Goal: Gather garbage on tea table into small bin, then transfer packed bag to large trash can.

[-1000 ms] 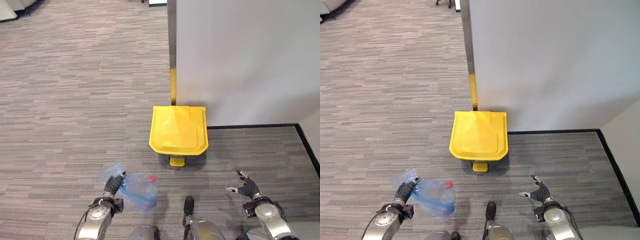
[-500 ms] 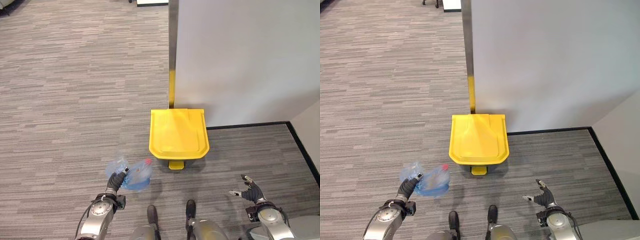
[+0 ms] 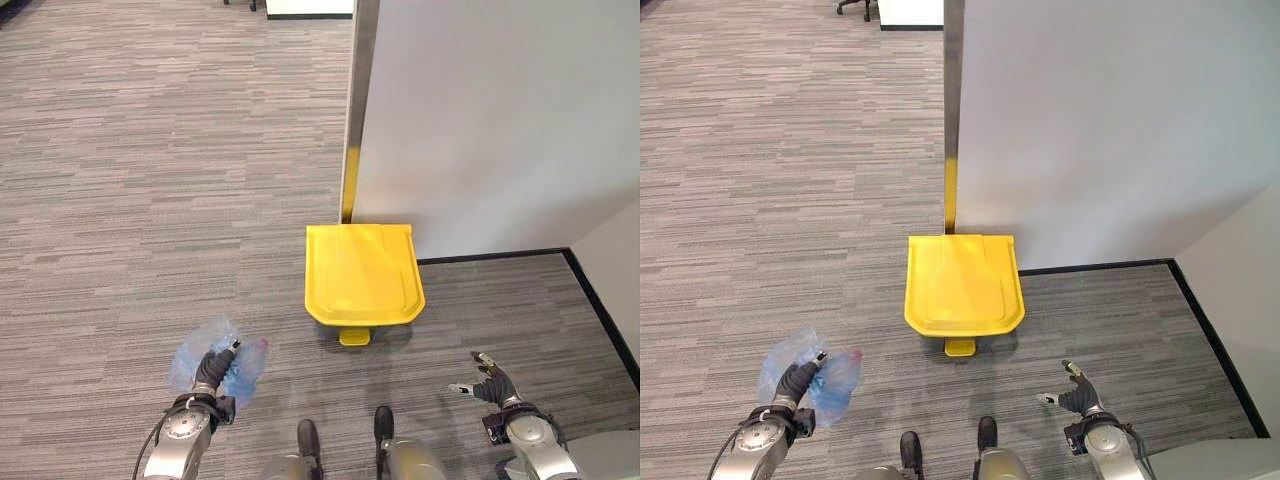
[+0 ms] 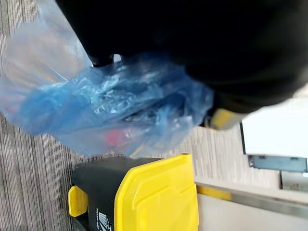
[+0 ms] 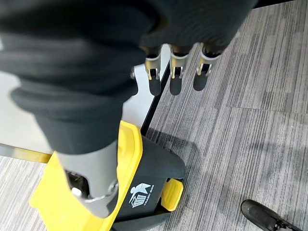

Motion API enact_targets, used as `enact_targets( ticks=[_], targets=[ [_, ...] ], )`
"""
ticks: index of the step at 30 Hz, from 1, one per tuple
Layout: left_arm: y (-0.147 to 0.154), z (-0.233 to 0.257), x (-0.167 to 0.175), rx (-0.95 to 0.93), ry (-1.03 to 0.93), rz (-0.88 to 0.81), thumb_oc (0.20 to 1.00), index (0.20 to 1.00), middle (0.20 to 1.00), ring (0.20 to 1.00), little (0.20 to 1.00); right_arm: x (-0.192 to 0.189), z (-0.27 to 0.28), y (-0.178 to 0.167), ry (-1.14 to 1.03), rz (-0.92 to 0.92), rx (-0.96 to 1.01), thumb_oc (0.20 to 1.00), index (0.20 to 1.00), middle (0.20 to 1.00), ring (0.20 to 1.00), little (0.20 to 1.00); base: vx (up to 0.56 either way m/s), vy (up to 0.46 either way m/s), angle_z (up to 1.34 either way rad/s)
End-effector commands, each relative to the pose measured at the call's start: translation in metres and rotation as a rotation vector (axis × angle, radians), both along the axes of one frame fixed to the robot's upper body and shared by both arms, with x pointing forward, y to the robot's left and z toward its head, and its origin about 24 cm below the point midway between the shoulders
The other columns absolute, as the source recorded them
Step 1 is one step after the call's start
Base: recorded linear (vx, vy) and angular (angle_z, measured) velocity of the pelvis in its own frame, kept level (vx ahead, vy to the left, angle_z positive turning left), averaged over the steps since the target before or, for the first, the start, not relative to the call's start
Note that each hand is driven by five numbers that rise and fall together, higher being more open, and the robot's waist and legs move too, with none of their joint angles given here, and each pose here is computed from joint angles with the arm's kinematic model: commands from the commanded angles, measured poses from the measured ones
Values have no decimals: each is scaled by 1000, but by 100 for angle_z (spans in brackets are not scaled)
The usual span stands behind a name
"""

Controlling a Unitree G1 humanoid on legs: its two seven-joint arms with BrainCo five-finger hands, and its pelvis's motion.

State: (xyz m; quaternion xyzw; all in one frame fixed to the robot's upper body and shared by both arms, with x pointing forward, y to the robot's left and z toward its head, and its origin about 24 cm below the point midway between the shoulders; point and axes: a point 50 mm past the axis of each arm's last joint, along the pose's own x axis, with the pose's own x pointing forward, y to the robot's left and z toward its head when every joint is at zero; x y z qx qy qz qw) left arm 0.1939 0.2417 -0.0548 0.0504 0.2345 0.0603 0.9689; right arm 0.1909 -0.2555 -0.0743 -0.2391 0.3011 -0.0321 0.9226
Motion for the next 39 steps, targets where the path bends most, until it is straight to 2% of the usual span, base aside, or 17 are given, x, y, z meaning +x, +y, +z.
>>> enact_targets(
  ticks=[1,11,19,24,27,34,37,39],
  targets=[
    [-3,19,11,17,-109,-45,200,200,200,200,200,9,11,-8,-56,11,-35,1000,1000,1000,1000,1000,51,22,17],
    [1,25,17,49,-131,-43,200,200,200,200,200,14,13,-4,-66,16,-23,1000,1000,1000,1000,1000,41,94,-3],
    [3,27,24,62,-145,-41,200,200,200,200,200,12,13,-13,-49,-7,-51,1000,1000,1000,1000,1000,288,37,33],
    [-8,29,33,48,-156,-85,200,200,200,200,200,-16,7,-35,-8,-118,-40,1000,1000,1000,1000,1000,442,-86,92],
    [-8,30,34,28,-164,-74,200,200,200,200,200,-18,8,-38,-24,-153,-4,1000,1000,1000,1000,1000,556,-296,53],
    [-10,37,48,-12,-216,-32,200,200,200,200,200,6,29,-47,-152,-196,13,1000,1000,1000,1000,1000,119,-34,19],
    [-11,39,51,-10,-226,-38,200,200,200,200,200,17,34,-39,-178,-157,31,1000,1000,1000,1000,1000,-8,26,-5],
    [-15,42,54,-7,-237,-70,200,200,200,200,200,35,41,-19,-214,-65,80,1000,1000,1000,1000,1000,-63,43,-7]
  ],
)
